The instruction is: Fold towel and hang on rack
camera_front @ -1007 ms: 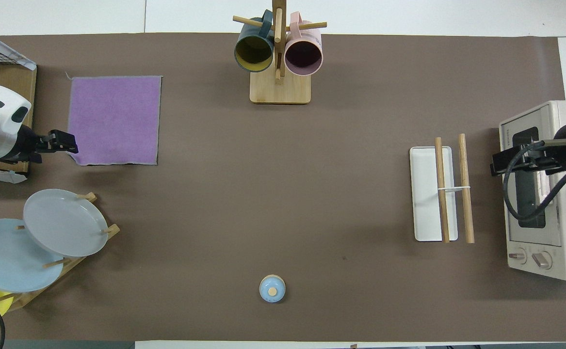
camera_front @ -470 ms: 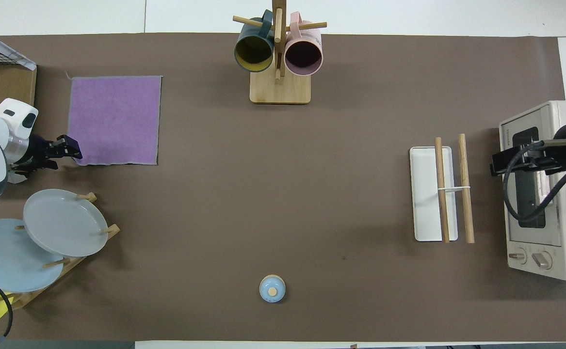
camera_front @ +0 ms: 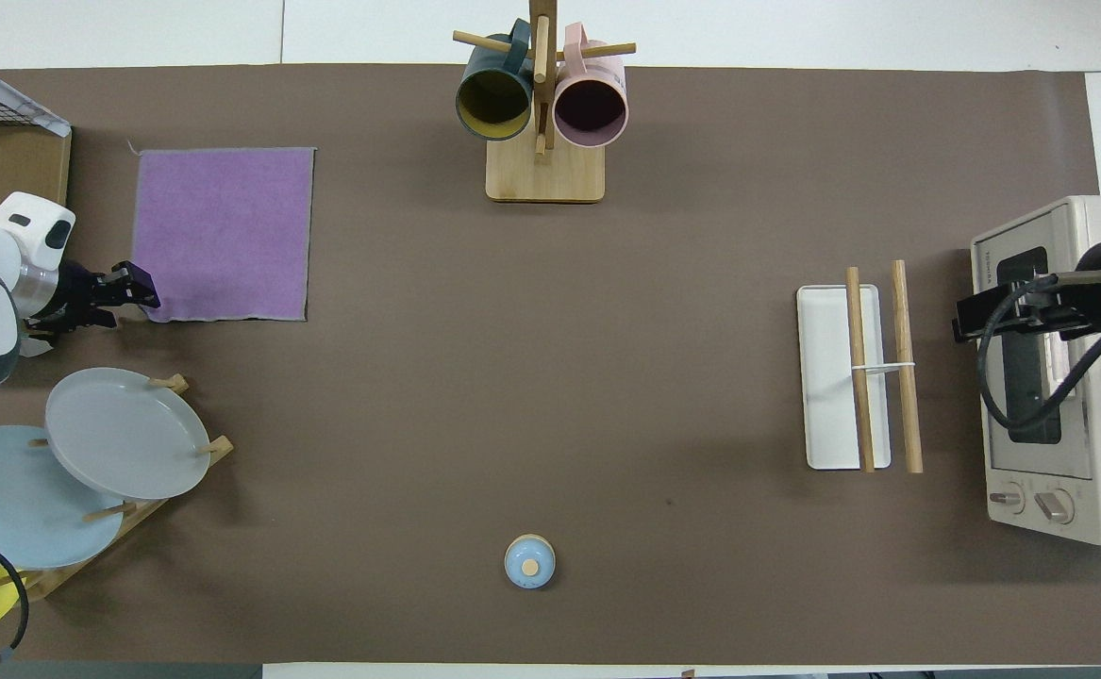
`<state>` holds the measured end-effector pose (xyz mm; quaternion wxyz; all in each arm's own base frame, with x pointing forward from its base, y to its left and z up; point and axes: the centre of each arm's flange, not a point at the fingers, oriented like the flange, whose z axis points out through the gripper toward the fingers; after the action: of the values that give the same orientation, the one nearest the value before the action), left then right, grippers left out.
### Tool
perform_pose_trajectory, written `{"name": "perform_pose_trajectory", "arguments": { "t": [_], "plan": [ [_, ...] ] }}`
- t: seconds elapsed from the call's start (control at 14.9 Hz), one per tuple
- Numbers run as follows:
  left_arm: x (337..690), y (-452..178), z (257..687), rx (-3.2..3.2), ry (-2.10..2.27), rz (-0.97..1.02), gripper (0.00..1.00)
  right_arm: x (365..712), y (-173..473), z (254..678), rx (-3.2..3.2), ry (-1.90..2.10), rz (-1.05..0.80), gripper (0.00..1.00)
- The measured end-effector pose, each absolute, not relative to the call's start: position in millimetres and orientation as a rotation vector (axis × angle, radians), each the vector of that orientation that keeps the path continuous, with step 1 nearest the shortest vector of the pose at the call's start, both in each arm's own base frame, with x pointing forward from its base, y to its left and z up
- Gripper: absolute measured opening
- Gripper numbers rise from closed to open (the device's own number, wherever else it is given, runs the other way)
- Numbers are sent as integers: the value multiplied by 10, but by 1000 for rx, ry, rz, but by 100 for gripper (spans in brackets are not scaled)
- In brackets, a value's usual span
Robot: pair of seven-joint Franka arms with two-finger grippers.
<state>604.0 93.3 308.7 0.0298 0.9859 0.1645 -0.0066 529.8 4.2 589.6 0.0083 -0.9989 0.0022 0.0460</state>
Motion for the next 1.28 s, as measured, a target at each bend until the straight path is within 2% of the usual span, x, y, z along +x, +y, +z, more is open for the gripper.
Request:
{"name": "perform_pose_trajectory", "arguments": {
  "t": [0.13,0.27,0.74,0.81,1.01,1.07,1.21,1.28],
  "plan": [
    [6045,952,3096,3039,512,-14,46,5297,45,5891,-3122,6,145,100],
    [6048,965,3090,3038,516,-9,42,5288,72,5872,-3121,-2,152,100],
    [6068,964,3049,3037,516,8,38,5146,358,5629,-3059,-55,145,100],
    [6073,957,3029,3036,514,9,32,5150,382,5627,-3031,-46,121,100],
    [6089,929,3010,3036,506,19,26,5208,565,5593,-2920,42,28,100],
    [6092,924,3009,3036,504,22,22,5205,733,5587,-2887,106,28,100],
    [6094,919,3010,3038,492,23,2,5158,1197,5588,-2801,296,67,100],
    [6094,915,3010,3041,474,24,2,5127,1436,5600,-2745,395,93,100]
  ]
}}
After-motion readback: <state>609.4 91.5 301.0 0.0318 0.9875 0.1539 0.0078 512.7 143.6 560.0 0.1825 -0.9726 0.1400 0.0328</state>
